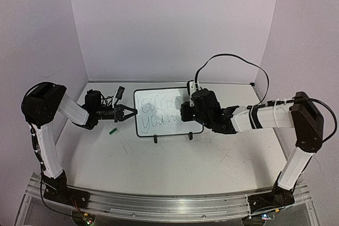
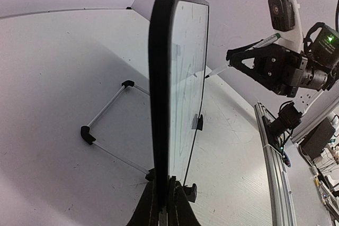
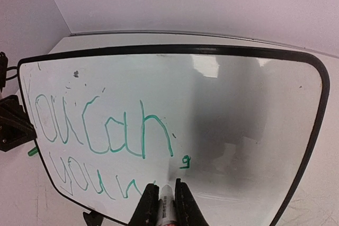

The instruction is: Write a sentence on the whiteboard

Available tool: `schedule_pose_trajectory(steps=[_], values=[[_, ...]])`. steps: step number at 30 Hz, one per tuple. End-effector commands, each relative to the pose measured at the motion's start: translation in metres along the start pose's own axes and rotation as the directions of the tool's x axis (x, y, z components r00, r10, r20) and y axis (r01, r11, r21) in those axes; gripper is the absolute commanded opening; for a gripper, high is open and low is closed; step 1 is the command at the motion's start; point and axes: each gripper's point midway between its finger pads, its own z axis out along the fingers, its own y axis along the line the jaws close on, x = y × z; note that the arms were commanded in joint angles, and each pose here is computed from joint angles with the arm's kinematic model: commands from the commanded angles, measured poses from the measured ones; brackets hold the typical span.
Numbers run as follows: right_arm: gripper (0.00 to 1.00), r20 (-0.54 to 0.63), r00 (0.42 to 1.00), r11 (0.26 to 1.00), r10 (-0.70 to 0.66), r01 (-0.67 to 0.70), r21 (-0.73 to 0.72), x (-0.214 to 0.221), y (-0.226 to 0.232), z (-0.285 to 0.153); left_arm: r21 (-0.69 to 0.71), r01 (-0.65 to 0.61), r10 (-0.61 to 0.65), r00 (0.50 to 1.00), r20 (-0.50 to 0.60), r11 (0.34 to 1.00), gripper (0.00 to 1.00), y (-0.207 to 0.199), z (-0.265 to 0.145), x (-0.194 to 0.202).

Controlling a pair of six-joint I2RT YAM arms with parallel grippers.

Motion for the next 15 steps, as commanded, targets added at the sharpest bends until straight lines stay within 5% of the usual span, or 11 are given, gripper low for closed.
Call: schedule_pose_trajectory(steps=[1,15], values=[[0.00,0.046,0.999,0.999,0.021,-0.020,-0.029,-0.022,0.011,0.005,-0.054,-0.030,0.031,1.000,0.007,0.998,0.00,0.009,0.002,-0.009],[0.00,0.022,1.000,0.999,0.012,-0.013,0.049,-0.007,-0.005,0.011,-0.062,-0.031,0.031,1.000,-0.001,0.998,0.00,0.011,0.002,-0.008]])
